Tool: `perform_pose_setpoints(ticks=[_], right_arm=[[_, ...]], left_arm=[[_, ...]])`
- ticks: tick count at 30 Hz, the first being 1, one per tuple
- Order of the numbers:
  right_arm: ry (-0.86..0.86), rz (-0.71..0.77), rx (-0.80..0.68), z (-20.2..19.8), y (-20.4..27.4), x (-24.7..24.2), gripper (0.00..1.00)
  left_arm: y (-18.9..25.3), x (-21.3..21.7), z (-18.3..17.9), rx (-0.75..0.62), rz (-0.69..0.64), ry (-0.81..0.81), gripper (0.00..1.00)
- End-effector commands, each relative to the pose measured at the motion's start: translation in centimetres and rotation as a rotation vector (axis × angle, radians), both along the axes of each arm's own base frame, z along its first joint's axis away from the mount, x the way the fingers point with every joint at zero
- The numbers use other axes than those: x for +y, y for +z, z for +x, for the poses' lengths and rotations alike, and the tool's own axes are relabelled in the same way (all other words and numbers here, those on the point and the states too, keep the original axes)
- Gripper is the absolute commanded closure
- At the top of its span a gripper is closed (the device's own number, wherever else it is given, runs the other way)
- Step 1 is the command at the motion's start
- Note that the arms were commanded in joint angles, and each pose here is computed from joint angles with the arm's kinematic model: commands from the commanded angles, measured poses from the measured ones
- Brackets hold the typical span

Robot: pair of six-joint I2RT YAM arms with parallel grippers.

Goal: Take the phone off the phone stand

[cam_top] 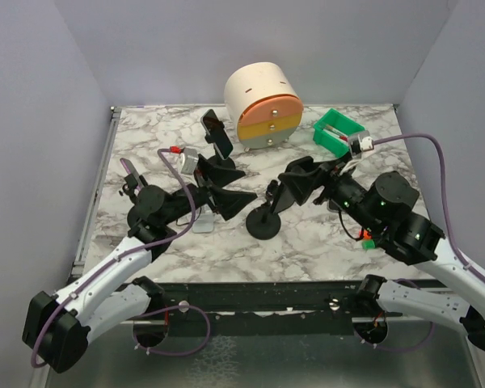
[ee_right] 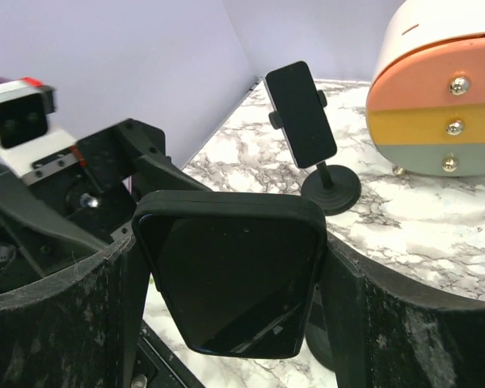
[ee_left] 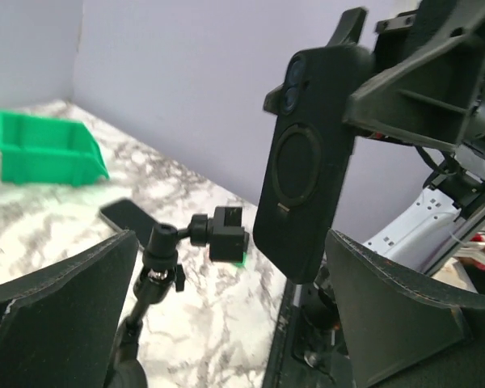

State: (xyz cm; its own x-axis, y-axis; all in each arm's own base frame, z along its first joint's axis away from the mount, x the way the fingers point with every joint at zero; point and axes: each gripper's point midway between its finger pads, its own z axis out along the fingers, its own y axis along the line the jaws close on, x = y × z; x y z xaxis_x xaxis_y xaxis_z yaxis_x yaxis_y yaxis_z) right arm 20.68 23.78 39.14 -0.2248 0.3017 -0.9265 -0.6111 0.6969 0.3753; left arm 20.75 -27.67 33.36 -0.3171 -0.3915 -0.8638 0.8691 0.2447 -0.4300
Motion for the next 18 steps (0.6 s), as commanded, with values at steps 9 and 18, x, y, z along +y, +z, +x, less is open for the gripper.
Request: perform_pose_setpoints(ticks=[9, 18], right_arm=[[0.013, 0.096, 0.029, 0.6, 3.7, 1.5, 0.99], [-0.057, 0.091, 0.075, 2.1, 4.1, 1.6, 0.99]], left_arm=[[4.1, -1.0, -2.2, -0.214, 0.028, -0.13, 0.01], [3.1, -2.3, -2.4, -0.203, 0.058, -0.147, 0.05]])
